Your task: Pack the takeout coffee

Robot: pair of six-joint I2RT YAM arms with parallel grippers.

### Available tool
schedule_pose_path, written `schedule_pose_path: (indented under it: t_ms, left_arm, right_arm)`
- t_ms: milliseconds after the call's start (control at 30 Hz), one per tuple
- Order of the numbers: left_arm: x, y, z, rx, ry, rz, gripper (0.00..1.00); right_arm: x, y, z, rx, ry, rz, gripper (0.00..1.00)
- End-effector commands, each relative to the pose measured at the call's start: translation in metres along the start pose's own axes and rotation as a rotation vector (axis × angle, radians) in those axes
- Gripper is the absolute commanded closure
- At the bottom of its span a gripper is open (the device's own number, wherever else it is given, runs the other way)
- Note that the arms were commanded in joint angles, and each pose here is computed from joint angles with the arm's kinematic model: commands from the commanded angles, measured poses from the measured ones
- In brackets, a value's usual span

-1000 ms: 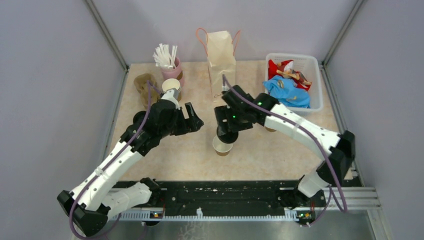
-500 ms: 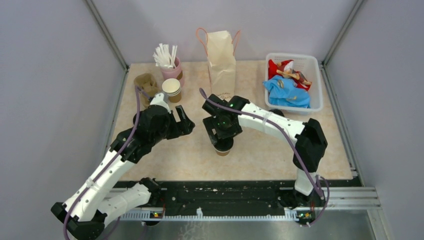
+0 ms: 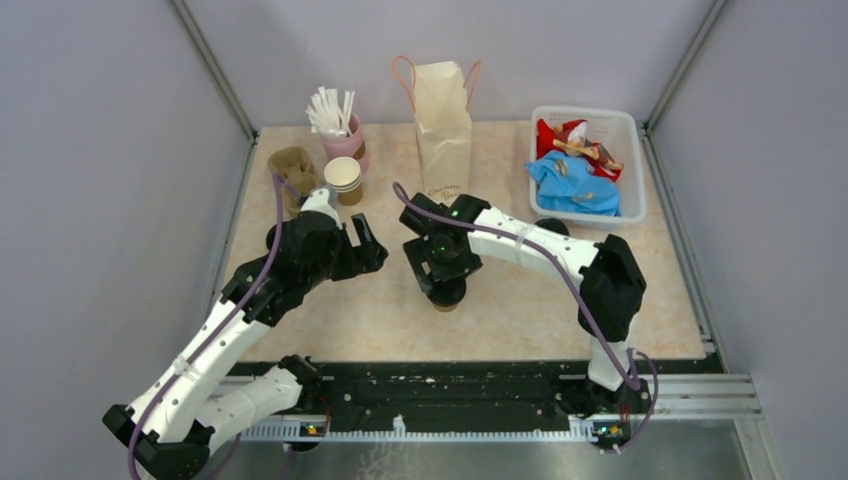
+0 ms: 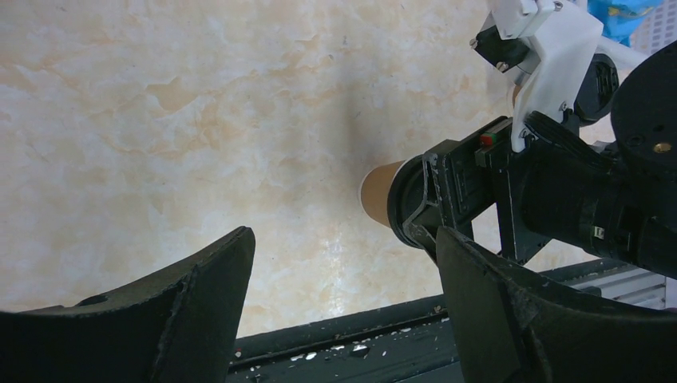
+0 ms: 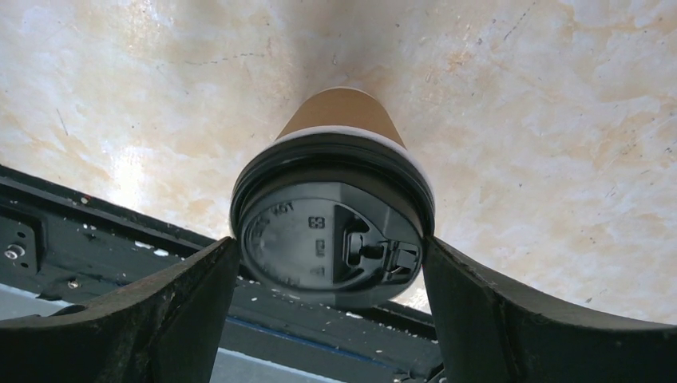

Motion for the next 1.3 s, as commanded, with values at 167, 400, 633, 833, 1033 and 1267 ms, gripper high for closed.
schedule_pose_path:
  t_ms: [167,400,633,833,1033,1267]
  left_arm:
    - [-0.003,0.004,-0.001,-0.029,-0.014,-0.009,0.1]
    - [-0.007,0.001,-0.005,-0.032,-0.052,0.022,0.08]
    - [-0.025,-0.016,-0.028,0.022,-0.221,0.178,0.03]
    - [-0.057,-0.05,-0.05,0.154,-0.454,0.43,0.13]
    - [-0.097,-0.077,-0.045,0.152,-0.449,0.648,0.19]
    - [-0.119,-0.071,-0.03,0.166,-0.386,0.626,0.34]
  right_arm:
    - [0.003,0.011,0.004,0.01,-0.031,-0.048,0.16]
    - [0.028,0.02,0.005,-0.001,-0.028,-0.078,0.1]
    - [0.09,0.023,-0.006,-0.014,0.127,-0.155,0.04]
    - [0.066,-0.006,-0.058,-0.2,0.491,-0.199,0.1]
    - [0.03,-0.015,-0.081,-0.292,0.706,-0.229,0.19]
    - [0.002,-0.011,-0.088,-0.331,0.852,-0.229,0.28]
Point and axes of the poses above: each gripper's point midway between its finger pads, its own x axis back along the fingers, its own z axis along the line the jaws close on, y = z × x, the point moved 6 cm from there along x, back along the fingers, and after that the axes turned 3 degrees about x, right-handed, at the moved point
